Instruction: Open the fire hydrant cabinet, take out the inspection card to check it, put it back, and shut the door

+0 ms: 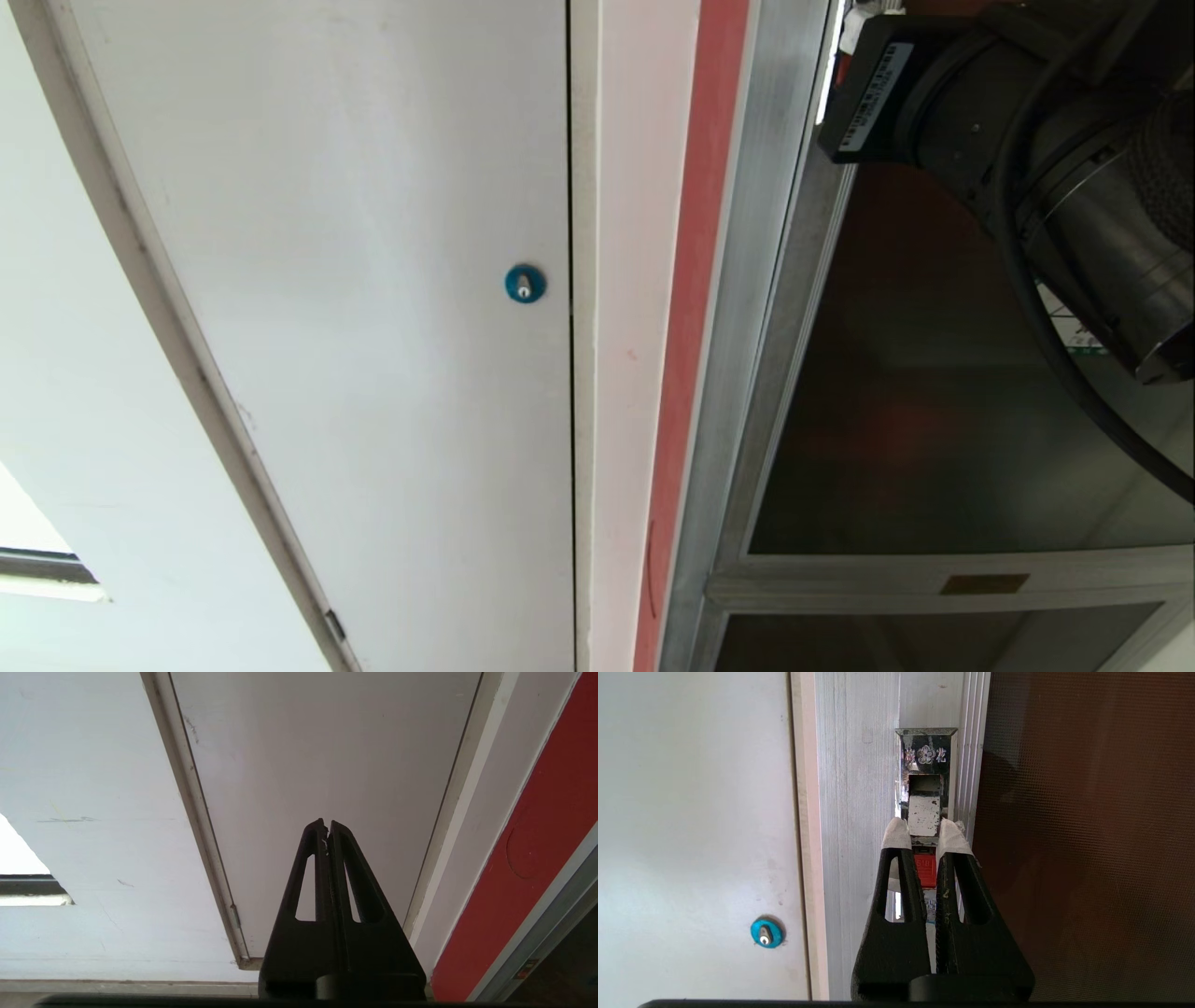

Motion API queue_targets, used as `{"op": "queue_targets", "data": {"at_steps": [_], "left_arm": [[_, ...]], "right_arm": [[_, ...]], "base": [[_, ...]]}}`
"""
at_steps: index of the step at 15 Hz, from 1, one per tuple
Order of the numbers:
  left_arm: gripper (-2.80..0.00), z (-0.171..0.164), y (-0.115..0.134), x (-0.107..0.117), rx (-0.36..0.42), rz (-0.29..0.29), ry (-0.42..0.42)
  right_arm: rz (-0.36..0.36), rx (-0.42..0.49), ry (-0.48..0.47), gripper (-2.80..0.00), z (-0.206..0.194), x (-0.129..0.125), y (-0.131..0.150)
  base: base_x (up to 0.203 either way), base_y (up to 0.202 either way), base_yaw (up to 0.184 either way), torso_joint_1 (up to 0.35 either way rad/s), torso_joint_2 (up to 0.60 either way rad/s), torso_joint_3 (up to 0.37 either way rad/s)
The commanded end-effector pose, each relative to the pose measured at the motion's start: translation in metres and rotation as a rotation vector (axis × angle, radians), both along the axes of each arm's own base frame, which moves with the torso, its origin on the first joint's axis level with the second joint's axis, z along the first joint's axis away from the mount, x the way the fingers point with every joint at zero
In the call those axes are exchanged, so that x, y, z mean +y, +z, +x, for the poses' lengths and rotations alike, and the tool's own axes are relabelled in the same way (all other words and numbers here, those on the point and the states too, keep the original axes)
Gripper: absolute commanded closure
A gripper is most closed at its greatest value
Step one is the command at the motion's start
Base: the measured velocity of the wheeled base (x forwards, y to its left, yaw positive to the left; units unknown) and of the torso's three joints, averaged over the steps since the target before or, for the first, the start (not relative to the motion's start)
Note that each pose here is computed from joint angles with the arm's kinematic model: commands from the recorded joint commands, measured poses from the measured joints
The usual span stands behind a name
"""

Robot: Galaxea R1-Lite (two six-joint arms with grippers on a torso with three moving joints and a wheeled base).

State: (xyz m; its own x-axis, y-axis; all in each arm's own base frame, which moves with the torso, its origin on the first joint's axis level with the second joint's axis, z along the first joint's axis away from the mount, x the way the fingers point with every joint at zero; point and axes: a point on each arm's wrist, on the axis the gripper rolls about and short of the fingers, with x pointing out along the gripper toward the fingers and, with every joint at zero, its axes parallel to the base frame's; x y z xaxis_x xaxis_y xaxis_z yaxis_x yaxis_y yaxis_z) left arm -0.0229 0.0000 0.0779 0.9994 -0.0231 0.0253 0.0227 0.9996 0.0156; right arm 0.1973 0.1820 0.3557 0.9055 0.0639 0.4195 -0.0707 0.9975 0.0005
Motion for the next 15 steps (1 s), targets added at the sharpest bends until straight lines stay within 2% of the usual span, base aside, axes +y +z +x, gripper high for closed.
{"op": "queue_targets", "data": {"at_steps": [1,15], "left_arm": [[0.0,0.001,-0.004,0.0,0.014,0.0,0.0],[0.0,0.001,-0.004,0.0,0.015,0.0,0.0]], "right_arm": [[0.008,-0.008,-0.003,0.0,-0.002,-0.002,0.002],[0.038,-0.033,0.038,0.0,-0.036,-0.023,0.009]], "base": [[0.0,0.0,0.0,0.0,0.0,0.0],[0.0,0.0,0.0,0.0,0.0,0.0]]}}
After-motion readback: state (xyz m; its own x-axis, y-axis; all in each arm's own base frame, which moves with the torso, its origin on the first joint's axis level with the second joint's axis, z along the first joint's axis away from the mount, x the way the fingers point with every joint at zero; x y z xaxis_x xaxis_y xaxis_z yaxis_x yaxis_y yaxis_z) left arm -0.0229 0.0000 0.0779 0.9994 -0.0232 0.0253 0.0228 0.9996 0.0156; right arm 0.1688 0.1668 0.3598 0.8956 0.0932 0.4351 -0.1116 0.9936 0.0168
